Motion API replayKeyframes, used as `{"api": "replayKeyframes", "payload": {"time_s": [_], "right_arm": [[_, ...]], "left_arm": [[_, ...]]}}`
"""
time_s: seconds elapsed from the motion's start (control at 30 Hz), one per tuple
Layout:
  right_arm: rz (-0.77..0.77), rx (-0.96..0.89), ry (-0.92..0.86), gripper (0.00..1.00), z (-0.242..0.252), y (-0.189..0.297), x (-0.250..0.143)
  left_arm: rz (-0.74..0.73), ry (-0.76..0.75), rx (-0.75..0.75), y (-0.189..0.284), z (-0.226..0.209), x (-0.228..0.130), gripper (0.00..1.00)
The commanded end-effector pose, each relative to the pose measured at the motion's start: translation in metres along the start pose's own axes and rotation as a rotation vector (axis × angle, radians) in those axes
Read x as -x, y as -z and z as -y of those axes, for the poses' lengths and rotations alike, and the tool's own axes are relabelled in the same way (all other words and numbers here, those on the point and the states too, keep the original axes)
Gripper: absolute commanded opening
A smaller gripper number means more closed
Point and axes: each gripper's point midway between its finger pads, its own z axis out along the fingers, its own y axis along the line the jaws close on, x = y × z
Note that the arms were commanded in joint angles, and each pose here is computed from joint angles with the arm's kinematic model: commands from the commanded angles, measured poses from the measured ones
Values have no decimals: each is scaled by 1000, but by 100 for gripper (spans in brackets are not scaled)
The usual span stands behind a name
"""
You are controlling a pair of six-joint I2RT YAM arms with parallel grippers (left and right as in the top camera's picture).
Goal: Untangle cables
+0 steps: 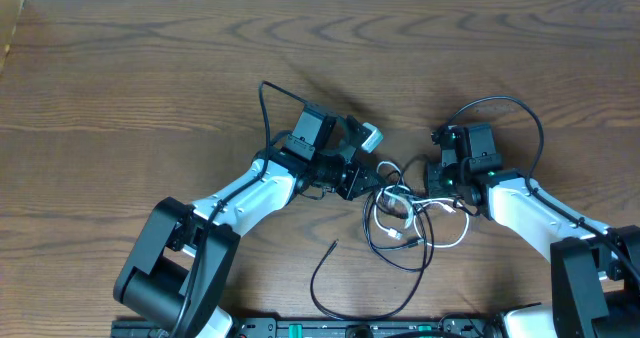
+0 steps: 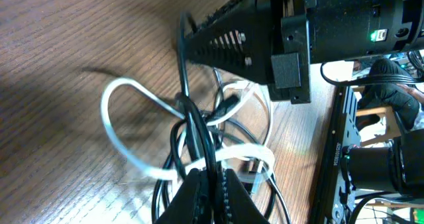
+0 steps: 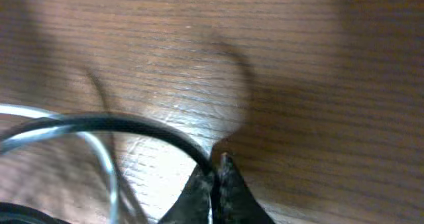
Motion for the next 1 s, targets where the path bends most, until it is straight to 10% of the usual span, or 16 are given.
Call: {"api": "replayKeyframes", "payload": {"time_s": [0.0,0.4,0.97], "right_arm": [[-11,-7,8,1,1,-3,-4],[-7,-392,-187,1,67,11,-17],[-45,-397,-294,1,68,12,-30]], "left_arm": [[11,-29,-14,1,3,8,8],[46,79,366,12,-61,9,7],[47,87,376,13,-63,9,7]]}}
